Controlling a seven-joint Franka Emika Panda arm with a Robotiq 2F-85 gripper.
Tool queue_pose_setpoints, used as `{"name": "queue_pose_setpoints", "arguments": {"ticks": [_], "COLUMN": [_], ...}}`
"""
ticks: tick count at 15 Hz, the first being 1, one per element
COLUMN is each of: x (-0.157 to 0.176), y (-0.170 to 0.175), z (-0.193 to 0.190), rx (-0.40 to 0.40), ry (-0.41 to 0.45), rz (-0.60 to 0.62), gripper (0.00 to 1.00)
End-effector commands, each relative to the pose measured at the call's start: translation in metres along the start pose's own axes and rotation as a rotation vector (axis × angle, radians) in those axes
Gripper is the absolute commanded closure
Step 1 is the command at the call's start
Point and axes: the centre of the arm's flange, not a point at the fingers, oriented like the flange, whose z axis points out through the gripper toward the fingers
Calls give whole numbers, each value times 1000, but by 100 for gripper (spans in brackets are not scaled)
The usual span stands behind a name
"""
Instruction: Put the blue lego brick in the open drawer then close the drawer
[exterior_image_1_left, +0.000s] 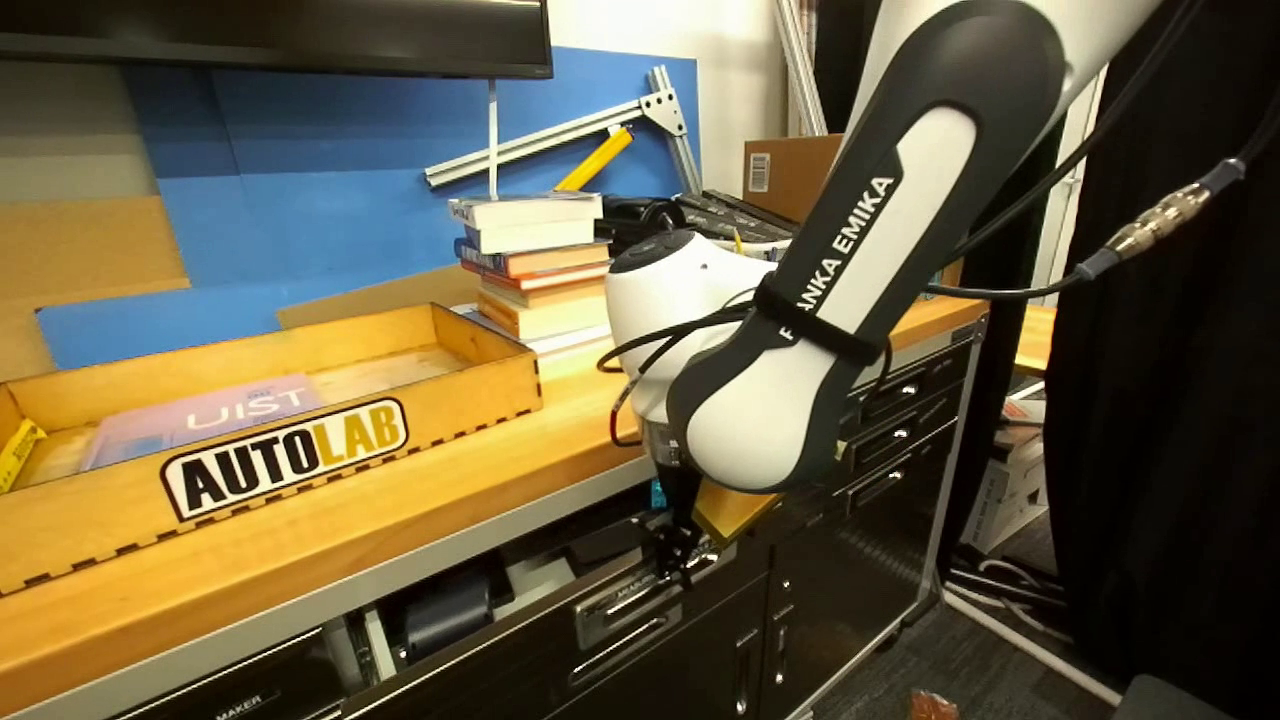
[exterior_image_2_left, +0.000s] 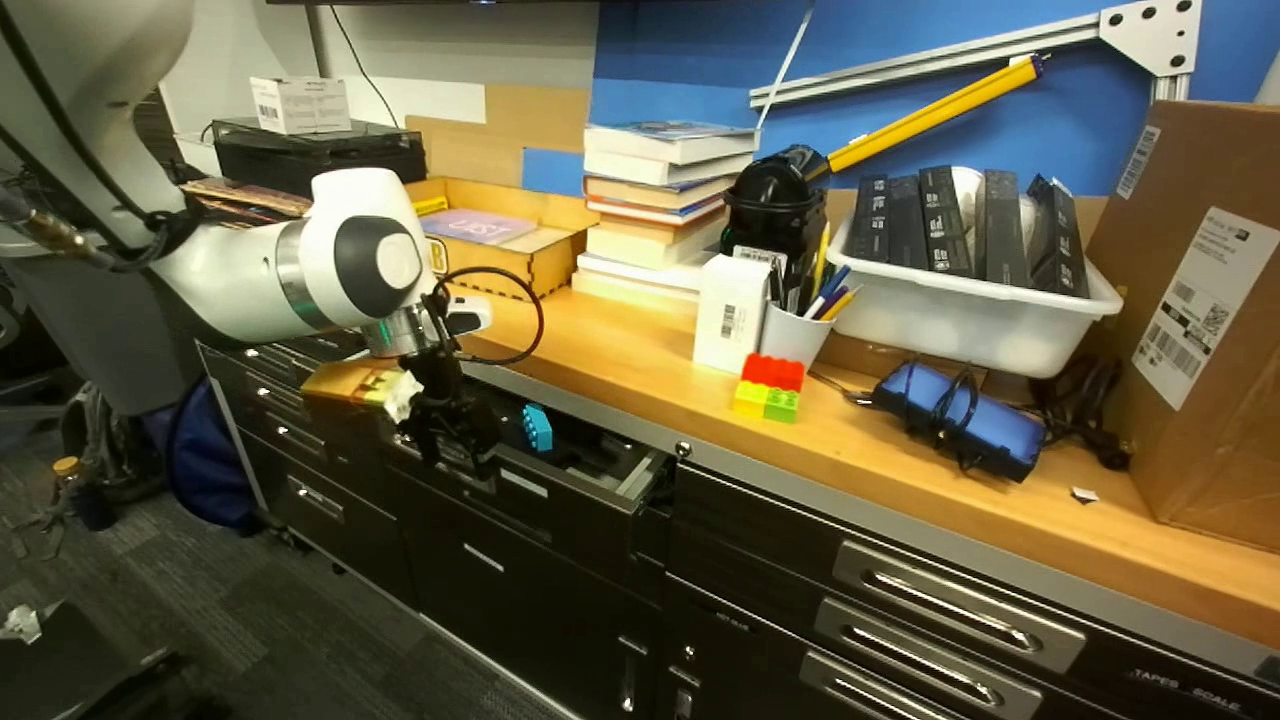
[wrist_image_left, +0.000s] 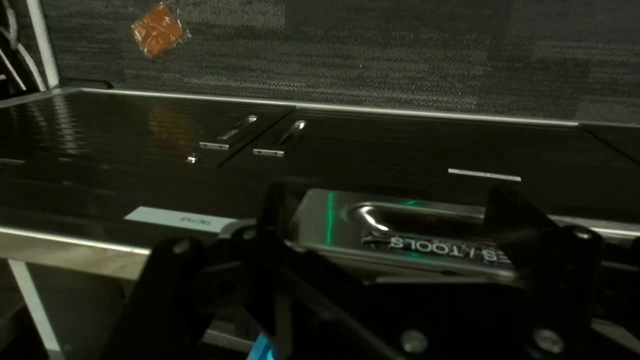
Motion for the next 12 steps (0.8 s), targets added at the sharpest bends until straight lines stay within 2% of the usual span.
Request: {"name": "queue_pose_setpoints", "arguments": {"ticks": [1,9,12], "x": [32,59,70], "y": [-24,-46,-51], "z": [-9,-25,-22], "rx": [11,59,84], "ry": [112,201,206], "rz": [43,122,144], "gripper": [0,0,0]}}
